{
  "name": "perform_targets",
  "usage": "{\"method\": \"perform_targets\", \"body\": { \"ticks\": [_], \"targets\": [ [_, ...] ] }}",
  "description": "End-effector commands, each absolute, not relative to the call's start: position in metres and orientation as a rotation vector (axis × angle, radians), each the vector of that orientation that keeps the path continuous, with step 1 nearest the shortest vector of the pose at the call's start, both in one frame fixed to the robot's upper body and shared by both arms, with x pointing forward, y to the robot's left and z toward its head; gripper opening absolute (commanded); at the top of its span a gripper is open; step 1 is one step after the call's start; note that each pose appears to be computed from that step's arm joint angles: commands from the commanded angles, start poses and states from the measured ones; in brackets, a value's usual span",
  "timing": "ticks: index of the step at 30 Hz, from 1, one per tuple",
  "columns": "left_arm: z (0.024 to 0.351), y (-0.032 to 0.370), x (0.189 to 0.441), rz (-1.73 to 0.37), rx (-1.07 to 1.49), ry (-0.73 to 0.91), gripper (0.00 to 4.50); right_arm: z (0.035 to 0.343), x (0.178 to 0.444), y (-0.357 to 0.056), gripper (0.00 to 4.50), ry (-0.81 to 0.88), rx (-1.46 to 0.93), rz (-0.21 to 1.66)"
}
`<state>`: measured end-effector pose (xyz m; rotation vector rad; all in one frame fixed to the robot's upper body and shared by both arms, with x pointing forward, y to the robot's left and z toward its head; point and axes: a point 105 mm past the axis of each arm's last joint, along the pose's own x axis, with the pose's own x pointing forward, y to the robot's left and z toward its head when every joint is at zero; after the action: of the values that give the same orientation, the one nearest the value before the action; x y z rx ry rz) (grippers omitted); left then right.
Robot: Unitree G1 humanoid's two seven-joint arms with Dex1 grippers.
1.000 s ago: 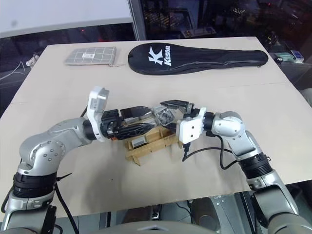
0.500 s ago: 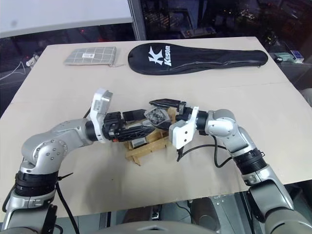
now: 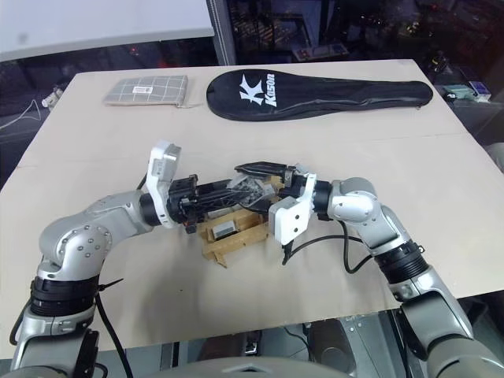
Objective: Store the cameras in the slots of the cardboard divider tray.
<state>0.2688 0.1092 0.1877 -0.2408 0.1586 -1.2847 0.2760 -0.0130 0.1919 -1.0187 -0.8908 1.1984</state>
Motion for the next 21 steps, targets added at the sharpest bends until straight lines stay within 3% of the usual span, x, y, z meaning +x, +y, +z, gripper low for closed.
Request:
{"method": "perform_targets", "body": {
  "ticks": [1, 3, 7, 14, 21],
  "targets": [
    [0.200, 0.105, 0.265, -1.313, -0.215, 0.095, 0.75, 0.205, 0.272, -0.012, 2.62, -0.928, -0.983, 1.170],
    [0.201, 0.104, 0.265, -1.313, -0.215, 0.092, 0.75, 0.202, 0.274, -0.014, 2.62, -0.860, -0.943, 1.183],
    [0.201, 0.103, 0.265, -1.308, -0.216, 0.088, 0.75, 0.203, 0.274, -0.017, 4.46, -0.794, -0.852, 1.181],
    [0.195, 0.107, 0.265, -1.276, -0.059, 0.046, 0.75, 0.186, 0.270, -0.065, 4.46, -0.485, -0.665, 1.222],
    [0.177, 0.114, 0.260, -1.287, 0.223, 0.115, 0.75, 0.174, 0.240, -0.128, 4.46, -0.151, -0.373, 1.260]
  ]
}}
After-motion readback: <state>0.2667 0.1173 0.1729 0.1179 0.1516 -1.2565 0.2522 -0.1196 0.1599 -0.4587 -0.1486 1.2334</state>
